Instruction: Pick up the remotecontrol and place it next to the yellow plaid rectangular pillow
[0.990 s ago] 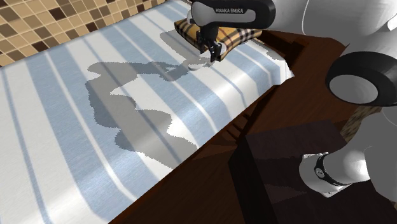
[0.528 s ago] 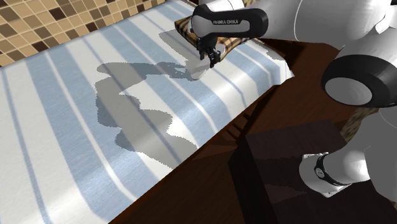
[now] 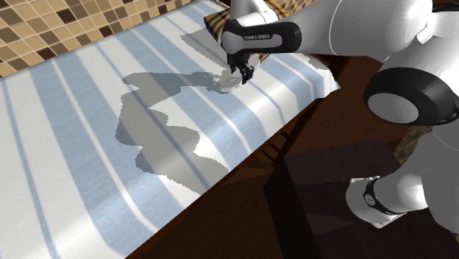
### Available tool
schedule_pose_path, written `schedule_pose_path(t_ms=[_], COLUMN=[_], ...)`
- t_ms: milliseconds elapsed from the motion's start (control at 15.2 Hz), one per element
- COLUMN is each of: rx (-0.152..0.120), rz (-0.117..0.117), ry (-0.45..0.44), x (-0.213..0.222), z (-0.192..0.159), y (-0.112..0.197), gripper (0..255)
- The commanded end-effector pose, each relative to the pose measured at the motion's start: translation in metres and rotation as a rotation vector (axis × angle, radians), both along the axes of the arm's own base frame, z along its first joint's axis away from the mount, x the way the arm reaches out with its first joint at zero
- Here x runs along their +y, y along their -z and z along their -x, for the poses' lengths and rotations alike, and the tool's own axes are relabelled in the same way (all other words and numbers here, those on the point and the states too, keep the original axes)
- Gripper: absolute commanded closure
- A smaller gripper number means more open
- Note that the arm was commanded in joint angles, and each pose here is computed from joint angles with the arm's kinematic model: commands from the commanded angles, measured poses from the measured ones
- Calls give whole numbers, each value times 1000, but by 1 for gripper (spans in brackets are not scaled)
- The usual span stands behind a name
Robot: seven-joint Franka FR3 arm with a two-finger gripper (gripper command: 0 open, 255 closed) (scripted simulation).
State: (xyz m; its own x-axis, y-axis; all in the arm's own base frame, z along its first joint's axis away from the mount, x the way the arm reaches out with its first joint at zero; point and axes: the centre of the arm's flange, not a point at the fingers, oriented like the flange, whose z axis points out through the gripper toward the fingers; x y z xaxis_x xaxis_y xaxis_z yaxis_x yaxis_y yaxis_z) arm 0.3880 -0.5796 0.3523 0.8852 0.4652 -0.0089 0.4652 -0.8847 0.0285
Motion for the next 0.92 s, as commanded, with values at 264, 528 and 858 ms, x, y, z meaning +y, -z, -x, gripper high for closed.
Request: schedule_pose_path(t_ms=[264,528,858], rx=[6,6,6], rz=[-7,-7,-7], ry=[-1,-1,-1], x=[1,1,2], z=[0,-1,0], y=[9,8,-18], gripper=[255,0,0])
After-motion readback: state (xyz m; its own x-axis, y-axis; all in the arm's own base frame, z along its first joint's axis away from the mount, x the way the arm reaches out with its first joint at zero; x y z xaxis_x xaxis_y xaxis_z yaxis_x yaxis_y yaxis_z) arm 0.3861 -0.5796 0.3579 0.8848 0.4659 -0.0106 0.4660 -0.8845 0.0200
